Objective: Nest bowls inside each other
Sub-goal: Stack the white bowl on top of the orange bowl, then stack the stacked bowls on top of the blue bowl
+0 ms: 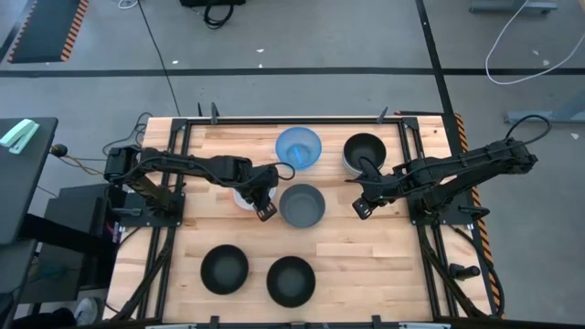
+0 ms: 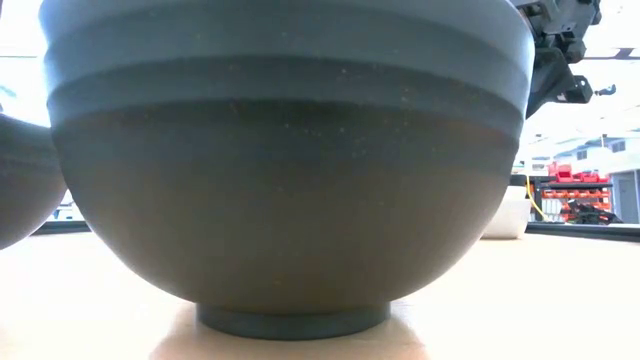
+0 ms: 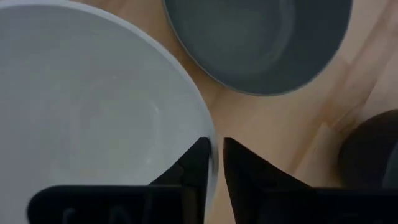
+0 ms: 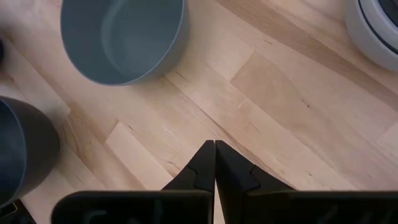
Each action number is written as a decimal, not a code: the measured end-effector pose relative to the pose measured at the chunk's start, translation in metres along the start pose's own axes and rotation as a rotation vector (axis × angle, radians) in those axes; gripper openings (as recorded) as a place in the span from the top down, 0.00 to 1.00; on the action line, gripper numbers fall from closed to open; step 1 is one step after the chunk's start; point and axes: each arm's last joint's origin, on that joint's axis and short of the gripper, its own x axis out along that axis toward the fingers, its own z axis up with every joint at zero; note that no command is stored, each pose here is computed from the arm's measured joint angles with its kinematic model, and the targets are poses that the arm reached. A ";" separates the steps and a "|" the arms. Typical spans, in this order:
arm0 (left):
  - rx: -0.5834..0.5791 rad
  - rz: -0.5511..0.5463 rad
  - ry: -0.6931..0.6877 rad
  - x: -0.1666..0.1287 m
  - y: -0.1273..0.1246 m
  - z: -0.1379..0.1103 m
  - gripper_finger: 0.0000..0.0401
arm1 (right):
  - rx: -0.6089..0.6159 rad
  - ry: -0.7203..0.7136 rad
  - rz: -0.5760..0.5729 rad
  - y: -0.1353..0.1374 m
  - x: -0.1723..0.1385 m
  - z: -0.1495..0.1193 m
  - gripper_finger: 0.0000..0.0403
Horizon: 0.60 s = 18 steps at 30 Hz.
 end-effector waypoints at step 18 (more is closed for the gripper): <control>0.019 -0.006 0.033 0.000 -0.003 -0.005 0.76 | -0.014 -0.007 -0.005 0.000 0.000 0.000 0.96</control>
